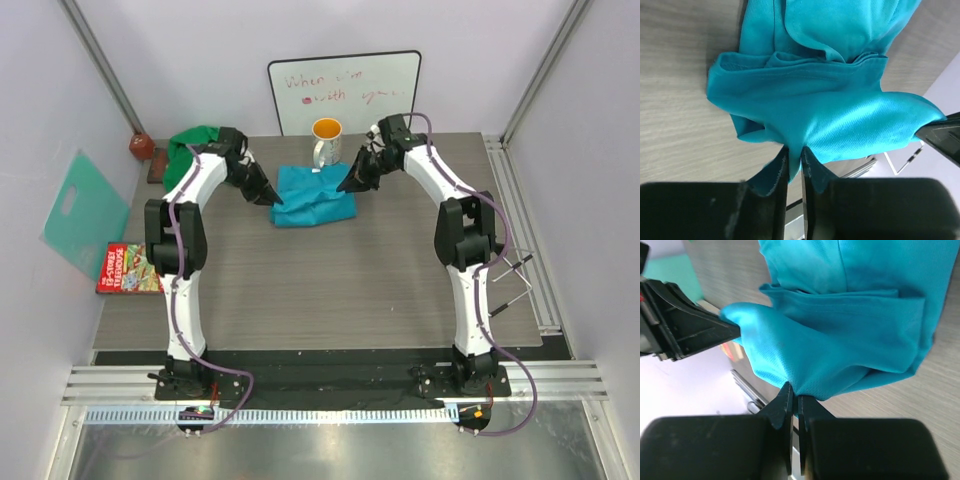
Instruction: Fold and stack the t-shirts
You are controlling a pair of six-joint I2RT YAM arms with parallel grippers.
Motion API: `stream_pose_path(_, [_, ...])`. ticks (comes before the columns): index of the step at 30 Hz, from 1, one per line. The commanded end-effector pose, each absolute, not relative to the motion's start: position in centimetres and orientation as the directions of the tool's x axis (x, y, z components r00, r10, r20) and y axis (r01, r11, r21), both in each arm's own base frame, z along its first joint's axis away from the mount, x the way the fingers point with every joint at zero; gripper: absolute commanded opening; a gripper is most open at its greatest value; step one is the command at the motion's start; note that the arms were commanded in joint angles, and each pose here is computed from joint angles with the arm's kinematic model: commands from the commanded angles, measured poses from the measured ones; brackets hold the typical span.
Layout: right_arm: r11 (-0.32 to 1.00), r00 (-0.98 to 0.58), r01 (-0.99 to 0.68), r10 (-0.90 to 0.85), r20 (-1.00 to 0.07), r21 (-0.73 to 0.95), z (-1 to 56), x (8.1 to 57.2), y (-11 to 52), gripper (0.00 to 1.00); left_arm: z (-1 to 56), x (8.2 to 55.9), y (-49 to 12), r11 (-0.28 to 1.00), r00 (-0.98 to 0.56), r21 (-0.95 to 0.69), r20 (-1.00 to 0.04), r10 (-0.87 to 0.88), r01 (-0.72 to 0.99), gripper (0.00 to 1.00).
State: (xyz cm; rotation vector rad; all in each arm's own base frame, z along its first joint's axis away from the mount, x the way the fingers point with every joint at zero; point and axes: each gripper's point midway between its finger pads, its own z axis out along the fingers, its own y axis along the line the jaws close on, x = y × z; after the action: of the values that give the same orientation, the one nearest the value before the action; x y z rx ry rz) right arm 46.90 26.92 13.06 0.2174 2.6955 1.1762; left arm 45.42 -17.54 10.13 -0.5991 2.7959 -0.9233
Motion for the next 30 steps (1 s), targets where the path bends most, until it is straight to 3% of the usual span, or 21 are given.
stream_pose_path(1, [0.581,-0.960,0.077,0.262,-0.097,0.810,14.4,48.7,27.4,0.09,12.6,48.9,-18.3,0.656,-0.891,-0.692,-0.040,-0.452,-0.302,0.19])
stream_pose_path(4, [0.549,-0.959,0.110,0.279,-0.058,0.829,13.8,49.2,27.8,0.14,12.8,50.8,-18.9,0.615,-0.879,-0.727,-0.033,-0.475,-0.305,0.27])
stream_pose_path(13, [0.410,-0.934,0.192,0.355,0.038,0.892,13.0,52.3,29.0,0.18,12.9,55.4,-20.3,0.517,-0.847,-0.799,-0.017,-0.532,-0.309,0.30])
stream_pose_path(15, [0.389,-0.928,0.188,0.370,0.034,0.902,13.1,53.2,29.0,0.15,12.9,55.9,-20.4,0.502,-0.839,-0.807,-0.015,-0.544,-0.311,0.27])
stream_pose_path(17, [0.364,-0.919,0.202,0.390,0.048,0.909,13.0,54.2,28.9,0.10,12.9,56.3,-20.3,0.498,-0.832,-0.809,-0.019,-0.555,-0.313,0.17])
stream_pose_path(18, [0.357,-0.915,0.205,0.401,0.048,0.911,13.0,54.6,28.6,0.02,12.7,56.5,-20.1,0.497,-0.828,-0.808,-0.020,-0.560,-0.317,0.11])
stream_pose_path(19, [0.343,-0.910,0.209,0.411,0.054,0.916,13.3,55.0,28.6,0.01,12.8,56.6,-20.0,0.496,-0.828,-0.810,-0.024,-0.561,-0.312,0.02])
stream_pose_path(20, [0.336,-0.904,0.212,0.424,0.053,0.918,13.4,55.4,28.3,0.01,12.8,56.7,-20.0,0.493,-0.826,-0.812,-0.025,-0.564,-0.312,0.00])
stream_pose_path(30, [0.245,-0.858,0.216,0.509,0.064,0.945,14.6,58.6,25.5,0.01,14.1,58.1,-18.3,0.480,-0.801,-0.831,-0.072,-0.594,-0.280,0.00])
